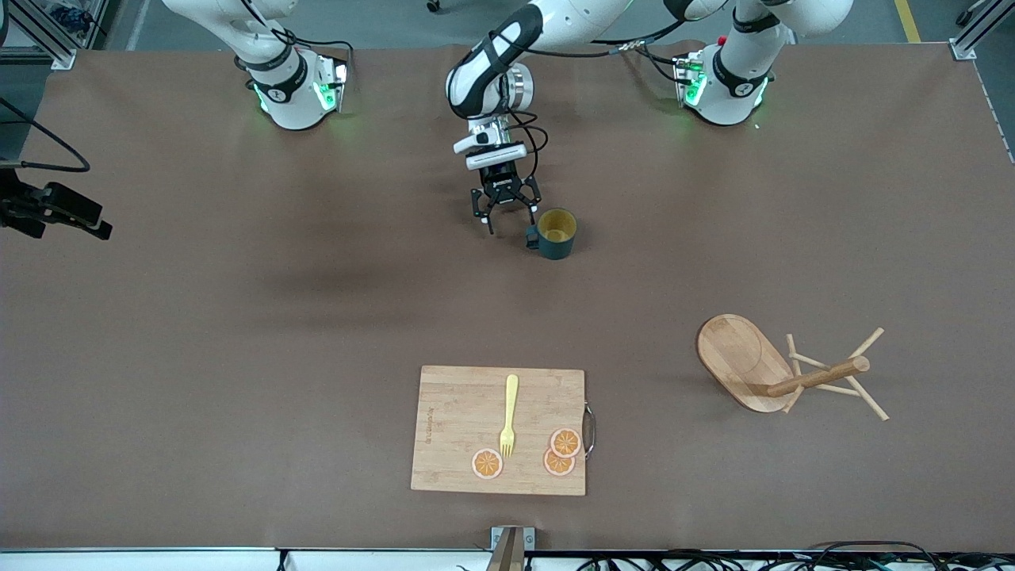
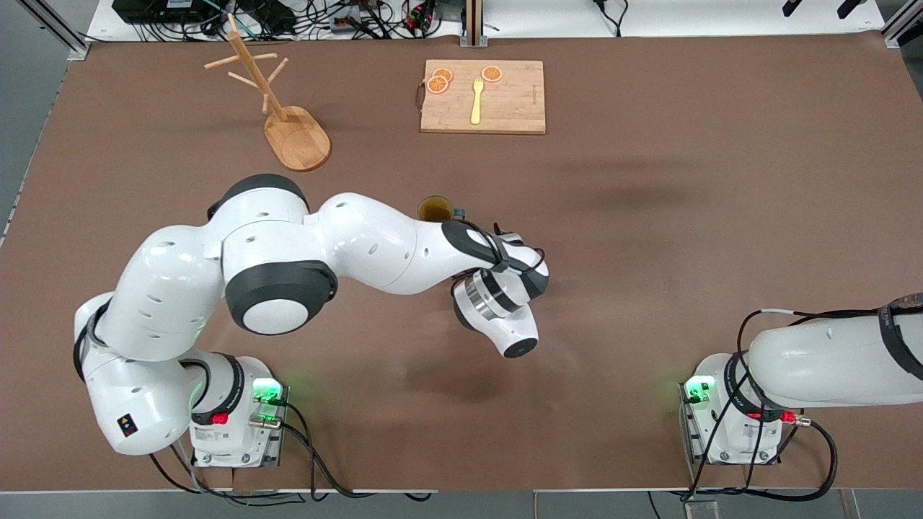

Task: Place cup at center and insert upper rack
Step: 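Grasp the teal mug's handle with the left gripper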

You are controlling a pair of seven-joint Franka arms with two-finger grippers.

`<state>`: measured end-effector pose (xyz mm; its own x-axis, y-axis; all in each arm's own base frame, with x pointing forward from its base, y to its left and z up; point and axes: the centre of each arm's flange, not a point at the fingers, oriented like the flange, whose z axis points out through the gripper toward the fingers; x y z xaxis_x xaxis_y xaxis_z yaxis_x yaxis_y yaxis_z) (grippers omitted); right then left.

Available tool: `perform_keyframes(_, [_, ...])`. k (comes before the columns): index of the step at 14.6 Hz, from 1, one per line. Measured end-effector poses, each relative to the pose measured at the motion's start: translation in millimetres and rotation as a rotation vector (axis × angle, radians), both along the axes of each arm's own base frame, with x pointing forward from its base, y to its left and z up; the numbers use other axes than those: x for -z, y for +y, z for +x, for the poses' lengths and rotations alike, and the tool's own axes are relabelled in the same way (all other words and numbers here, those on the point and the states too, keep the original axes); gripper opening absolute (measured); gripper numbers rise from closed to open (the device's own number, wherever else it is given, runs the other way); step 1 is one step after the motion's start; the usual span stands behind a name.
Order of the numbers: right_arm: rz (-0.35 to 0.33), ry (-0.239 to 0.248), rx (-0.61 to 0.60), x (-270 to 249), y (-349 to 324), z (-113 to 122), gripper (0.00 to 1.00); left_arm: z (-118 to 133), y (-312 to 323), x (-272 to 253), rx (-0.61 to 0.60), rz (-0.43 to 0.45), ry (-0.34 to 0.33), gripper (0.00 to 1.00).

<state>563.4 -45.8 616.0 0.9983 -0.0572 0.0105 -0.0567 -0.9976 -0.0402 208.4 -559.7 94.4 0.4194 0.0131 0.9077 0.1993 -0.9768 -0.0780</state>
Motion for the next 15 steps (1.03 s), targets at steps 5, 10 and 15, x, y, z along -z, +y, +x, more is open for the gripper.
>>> perform_keyframes(5, [0.000, 0.000, 0.000, 0, 0, 0, 1.00, 7, -3, -2, 0.007, 0.004, -0.013, 0.83])
perform_keyframes(10, [0.000, 0.002, 0.001, 1, -1, 0, 1.00, 16, 1, 1, -0.001, 0.015, -0.024, 0.77])
perform_keyframes(15, [0.000, 0.006, 0.003, 2, -2, 0, 1.00, 22, 5, 5, -0.008, 0.023, -0.029, 0.74])
